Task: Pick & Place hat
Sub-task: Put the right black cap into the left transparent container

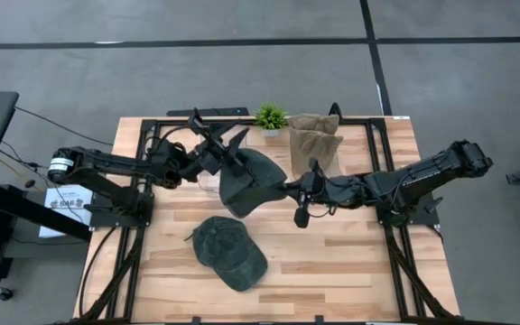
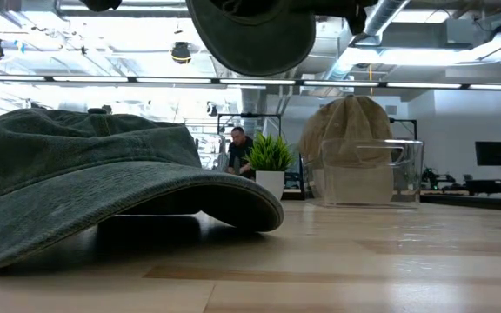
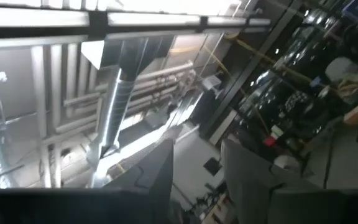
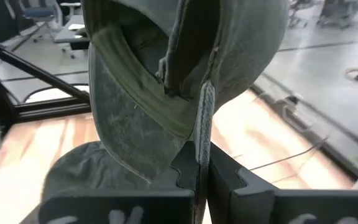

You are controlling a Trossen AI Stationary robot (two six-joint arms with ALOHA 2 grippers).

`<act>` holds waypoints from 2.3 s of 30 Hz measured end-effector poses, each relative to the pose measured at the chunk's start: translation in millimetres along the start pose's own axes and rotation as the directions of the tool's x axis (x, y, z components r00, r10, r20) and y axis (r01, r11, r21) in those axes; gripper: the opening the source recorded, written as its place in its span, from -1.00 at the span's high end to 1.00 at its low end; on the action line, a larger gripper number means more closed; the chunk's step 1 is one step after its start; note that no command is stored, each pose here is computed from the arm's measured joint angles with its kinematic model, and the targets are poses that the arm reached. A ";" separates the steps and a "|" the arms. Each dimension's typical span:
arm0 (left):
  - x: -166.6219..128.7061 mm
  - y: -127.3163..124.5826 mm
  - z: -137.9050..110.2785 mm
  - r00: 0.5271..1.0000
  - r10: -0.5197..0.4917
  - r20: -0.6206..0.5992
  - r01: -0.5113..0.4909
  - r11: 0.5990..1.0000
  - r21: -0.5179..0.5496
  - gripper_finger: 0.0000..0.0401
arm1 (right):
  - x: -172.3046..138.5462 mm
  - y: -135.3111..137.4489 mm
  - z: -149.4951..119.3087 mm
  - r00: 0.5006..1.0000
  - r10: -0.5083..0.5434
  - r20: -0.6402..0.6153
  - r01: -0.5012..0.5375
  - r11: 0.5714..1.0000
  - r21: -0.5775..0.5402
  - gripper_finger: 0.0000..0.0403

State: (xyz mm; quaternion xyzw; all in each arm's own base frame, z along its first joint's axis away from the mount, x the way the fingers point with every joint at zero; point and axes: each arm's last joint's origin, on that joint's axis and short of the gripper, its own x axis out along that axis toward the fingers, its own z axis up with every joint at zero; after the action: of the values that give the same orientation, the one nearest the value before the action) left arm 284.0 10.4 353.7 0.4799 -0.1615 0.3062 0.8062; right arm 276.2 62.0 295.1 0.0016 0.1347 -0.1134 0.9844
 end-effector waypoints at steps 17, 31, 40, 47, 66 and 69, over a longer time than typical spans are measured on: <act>-10.4 -20.8 15.6 0.985 -0.170 -0.020 0.170 0.985 0.018 0.34 | -3.2 -2.9 5.1 0.989 -0.139 0.053 0.141 0.989 -0.040 1.00; -7.7 20.9 37.7 0.997 -0.022 0.074 0.019 0.999 0.049 0.34 | -1.2 -4.8 2.4 0.993 -0.119 0.025 0.119 0.993 -0.020 1.00; -3.2 -0.8 32.8 0.984 -0.108 0.144 0.116 0.992 -0.049 0.34 | -1.2 -3.8 4.8 0.994 -0.096 0.046 0.097 0.995 -0.012 1.00; 10.1 -9.3 22.2 0.982 -0.122 0.147 0.126 0.992 -0.018 0.36 | 0.0 -1.5 3.9 0.995 -0.085 0.047 0.086 0.996 -0.015 1.00; 36.9 -7.3 11.0 0.996 -0.053 0.071 0.049 0.996 0.069 0.47 | 7.8 10.8 -8.0 0.998 -0.067 0.004 0.067 0.995 -0.077 1.00; 34.2 -12.2 15.2 0.997 -0.070 0.018 0.069 0.996 0.052 0.47 | 8.0 10.3 -8.2 0.998 -0.068 0.001 0.068 0.995 -0.079 1.00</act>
State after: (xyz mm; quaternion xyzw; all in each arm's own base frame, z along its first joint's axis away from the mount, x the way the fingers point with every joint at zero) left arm 318.5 4.4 371.9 0.5088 -0.1447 0.2774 0.8020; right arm 283.8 70.6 284.8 -0.0418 0.1400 -0.1413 0.9791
